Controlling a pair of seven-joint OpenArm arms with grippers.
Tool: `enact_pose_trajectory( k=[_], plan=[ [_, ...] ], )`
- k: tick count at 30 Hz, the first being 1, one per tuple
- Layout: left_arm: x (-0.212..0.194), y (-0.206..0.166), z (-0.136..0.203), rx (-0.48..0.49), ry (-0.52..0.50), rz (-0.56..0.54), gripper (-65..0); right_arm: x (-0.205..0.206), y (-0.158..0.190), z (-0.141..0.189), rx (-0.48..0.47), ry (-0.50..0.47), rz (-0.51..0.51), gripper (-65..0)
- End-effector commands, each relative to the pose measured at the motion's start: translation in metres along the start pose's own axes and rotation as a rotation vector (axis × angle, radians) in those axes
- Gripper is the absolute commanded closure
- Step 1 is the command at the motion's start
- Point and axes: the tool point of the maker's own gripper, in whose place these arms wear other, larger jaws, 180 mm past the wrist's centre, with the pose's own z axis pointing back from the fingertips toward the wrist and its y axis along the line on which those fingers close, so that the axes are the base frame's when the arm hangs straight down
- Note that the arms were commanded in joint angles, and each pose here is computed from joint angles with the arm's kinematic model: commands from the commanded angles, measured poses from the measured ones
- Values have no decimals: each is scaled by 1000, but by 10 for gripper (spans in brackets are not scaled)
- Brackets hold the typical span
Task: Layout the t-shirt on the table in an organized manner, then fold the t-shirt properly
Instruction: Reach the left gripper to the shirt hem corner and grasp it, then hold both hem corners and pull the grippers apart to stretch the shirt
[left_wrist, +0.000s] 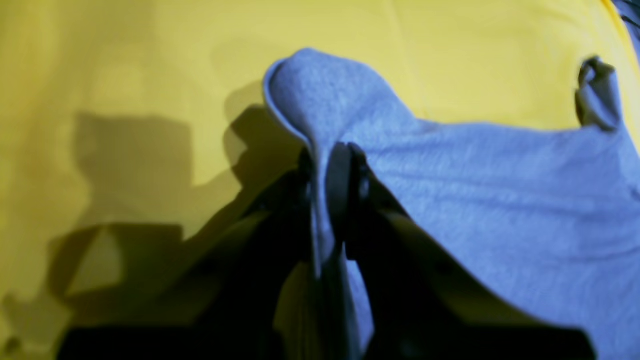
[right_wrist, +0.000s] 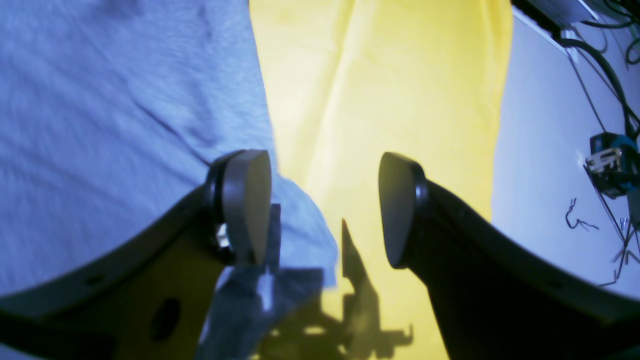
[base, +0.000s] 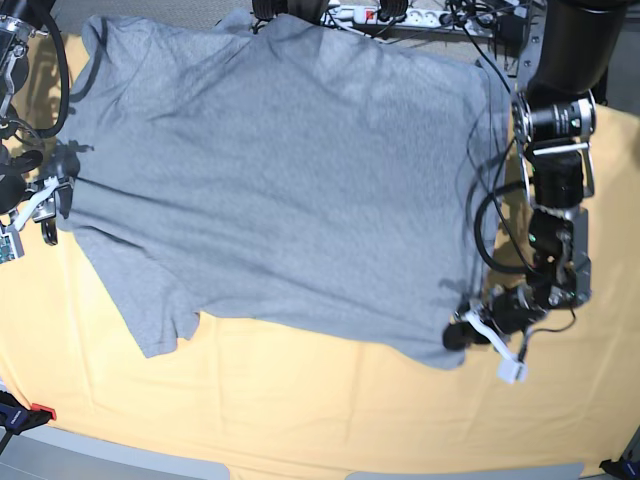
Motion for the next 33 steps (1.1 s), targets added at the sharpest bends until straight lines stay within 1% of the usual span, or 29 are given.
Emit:
enact_pose_trajectory(
  k=[1, 4, 7, 9, 12, 14, 16, 19, 25, 29, 31, 33],
  plan=[
    [48, 1, 10, 7, -108, -29, 0, 17, -8, 4, -11, -59, 5, -360],
    [71, -2, 14, 5, -144, -52, 0, 24, -2, 4, 26, -93, -57, -360],
    [85, -4, 17, 5, -162, -65, 0, 29, -2, 5, 31, -124, -131, -360],
    [84, -4, 16, 4, -157, -64, 0, 30, -2, 4, 38, -132, -168, -360],
    [78, -4, 15, 5, -141, -61, 0, 26, 0, -9, 88, -137, -256, -360],
    [75, -3, 15, 5, -136, -58, 0, 24, 0, -25, 137, -137, -333, -360],
    [71, -2, 15, 6, -131, -55, 0, 24, -1, -43, 200, -134, -433, -360],
    [57, 2, 14, 11, -109, -43, 0, 22, -2, -69, 284, -113, -556, -360],
    [26, 4, 11, 1, -74, 4, 0, 15, 19, -107, 475, -46, -764, -360],
    [18, 5, 10, -5, -69, 21, 0, 7, 35, -118, 541, 0, -795, -360],
    [18, 4, 11, -9, -68, 17, 0, 4, 46, -120, 564, 33, -773, -360],
    [18, 4, 11, -10, -69, 16, 0, 1, 60, -122, 587, 78, -722, -360]
  ],
)
